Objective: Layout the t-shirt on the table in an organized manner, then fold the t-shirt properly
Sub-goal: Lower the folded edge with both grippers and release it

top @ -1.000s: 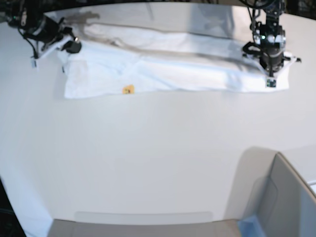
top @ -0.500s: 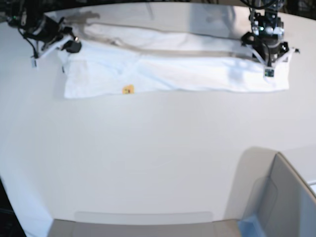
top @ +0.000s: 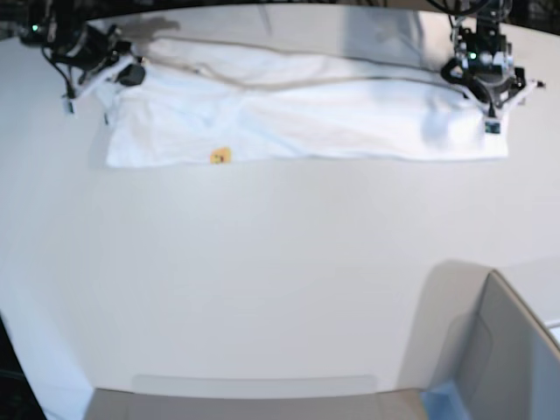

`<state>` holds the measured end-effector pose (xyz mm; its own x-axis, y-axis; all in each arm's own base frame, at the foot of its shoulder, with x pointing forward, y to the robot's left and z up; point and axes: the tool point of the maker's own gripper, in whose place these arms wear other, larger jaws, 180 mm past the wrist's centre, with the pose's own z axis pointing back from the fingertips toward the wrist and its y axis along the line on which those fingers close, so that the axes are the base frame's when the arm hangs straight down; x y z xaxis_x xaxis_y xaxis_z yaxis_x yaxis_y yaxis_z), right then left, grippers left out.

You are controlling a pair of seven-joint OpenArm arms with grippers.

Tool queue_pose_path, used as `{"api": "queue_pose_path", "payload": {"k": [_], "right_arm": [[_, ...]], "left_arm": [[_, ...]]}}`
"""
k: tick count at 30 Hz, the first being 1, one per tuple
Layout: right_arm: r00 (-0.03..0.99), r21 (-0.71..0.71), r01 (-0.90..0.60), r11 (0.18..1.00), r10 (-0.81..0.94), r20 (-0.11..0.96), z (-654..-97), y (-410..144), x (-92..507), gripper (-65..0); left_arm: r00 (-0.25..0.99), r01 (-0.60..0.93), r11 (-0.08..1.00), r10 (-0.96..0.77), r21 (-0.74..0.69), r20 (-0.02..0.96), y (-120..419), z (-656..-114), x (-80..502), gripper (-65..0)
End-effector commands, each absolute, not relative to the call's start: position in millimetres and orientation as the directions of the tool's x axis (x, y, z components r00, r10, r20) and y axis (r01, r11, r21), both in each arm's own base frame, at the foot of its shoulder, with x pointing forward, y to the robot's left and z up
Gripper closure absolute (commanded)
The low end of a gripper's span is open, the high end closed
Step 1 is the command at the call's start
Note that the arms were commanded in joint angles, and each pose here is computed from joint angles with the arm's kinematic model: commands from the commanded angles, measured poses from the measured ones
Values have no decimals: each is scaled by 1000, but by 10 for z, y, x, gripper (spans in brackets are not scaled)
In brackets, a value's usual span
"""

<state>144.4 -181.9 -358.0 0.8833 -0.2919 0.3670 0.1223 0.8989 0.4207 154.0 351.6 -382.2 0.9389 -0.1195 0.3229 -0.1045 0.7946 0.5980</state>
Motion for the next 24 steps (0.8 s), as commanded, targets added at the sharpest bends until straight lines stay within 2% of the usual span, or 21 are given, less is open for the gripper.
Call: {"api": "queue_pose_path", "payload": {"k": [1,6,9,12,19,24], "right_arm": [[882,425,96,900,-274,383,-3531,-1787,1465,0],[887,435,84,896,-266,377,-3541,-1726,1460,0],[888,435,85,896,-267,375,-3545,-1728,1459,0],[889,434,89,896,-268,371,-3553,-1729,1442,0],[890,434,89,896,-268,369,-3555,-1729,1437,0],[890,434,89,896,-268,369,-3555,-1729,1437,0]], "left_arm": [[930,-137,758,-124,638,347,3626,-3689,1577,-265],[913,-224,657,-117,720,391,3878,-3410,1652,-264],[915,-223,624,-132,749,382,3937,-3346,1651,-264],[923,-205,629,-131,749,362,3934,-3405,1617,-264],[961,-45,668,-174,743,214,3727,-3850,1389,-266],[956,-34,672,-193,739,220,3677,-3850,1399,-320]]}}
